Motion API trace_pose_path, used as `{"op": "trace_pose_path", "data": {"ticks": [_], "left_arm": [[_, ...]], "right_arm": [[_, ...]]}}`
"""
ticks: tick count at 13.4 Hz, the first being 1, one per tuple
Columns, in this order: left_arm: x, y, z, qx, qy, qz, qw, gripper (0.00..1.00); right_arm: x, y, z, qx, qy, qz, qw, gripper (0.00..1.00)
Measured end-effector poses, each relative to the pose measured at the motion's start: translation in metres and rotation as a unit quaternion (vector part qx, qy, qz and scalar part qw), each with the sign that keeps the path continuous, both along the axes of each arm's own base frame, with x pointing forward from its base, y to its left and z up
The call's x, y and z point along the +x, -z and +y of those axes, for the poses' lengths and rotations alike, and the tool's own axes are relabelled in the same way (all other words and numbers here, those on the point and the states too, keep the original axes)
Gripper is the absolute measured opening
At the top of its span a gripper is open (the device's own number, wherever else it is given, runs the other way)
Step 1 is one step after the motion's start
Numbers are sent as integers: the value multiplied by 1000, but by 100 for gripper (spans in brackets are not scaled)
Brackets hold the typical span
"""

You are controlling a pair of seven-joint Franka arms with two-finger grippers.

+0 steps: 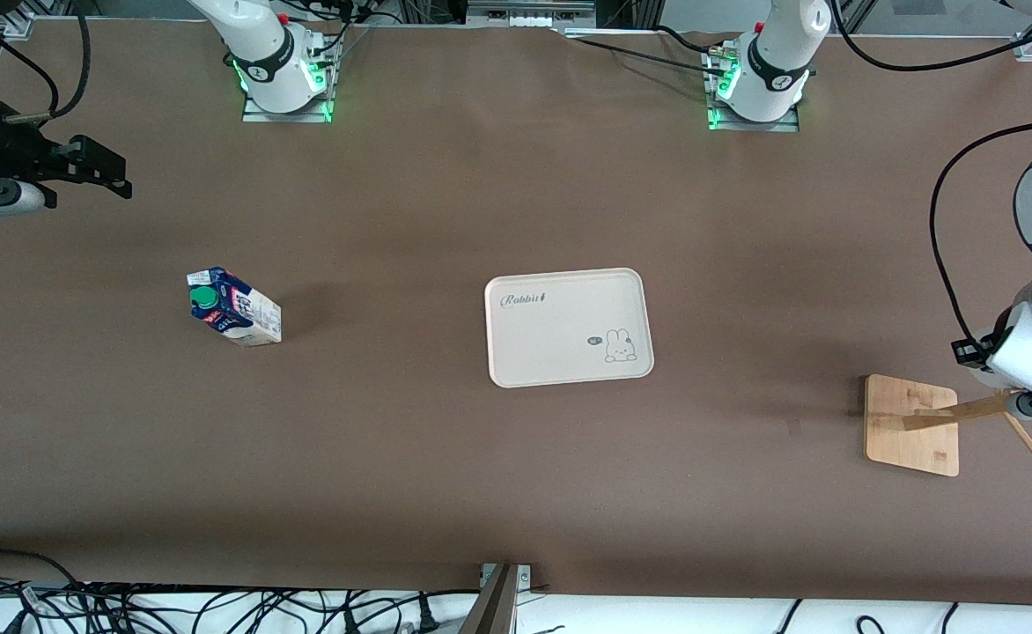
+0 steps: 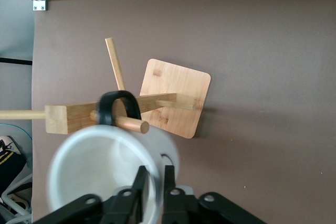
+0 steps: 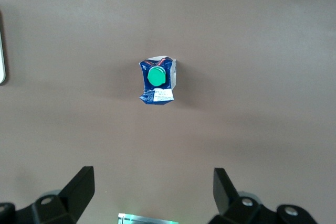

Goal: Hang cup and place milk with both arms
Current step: 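Hang the mug handle on a stand peg and open the left gripper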

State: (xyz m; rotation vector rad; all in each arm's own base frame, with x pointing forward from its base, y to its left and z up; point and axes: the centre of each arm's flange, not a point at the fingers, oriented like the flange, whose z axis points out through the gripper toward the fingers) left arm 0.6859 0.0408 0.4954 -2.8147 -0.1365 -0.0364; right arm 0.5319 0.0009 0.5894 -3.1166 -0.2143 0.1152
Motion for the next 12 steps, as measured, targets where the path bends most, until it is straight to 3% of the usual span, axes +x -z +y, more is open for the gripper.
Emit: {"op": "trace_pose_path", "data": {"ticks": [6,8,12], "left_arm": [[-15,-5,-27,-7,4,51,999,79],[-26,-27,-54,-38,14,54,998,100],[-56,-71,-72,-117,12,62,991,100]], "right_arm": [[1,0,6,0,-6,-2,1000,100],[3,-1,5,-5,-6,-6,1000,100],[9,-12,8,-8,-9,-18,1000,100]]}}
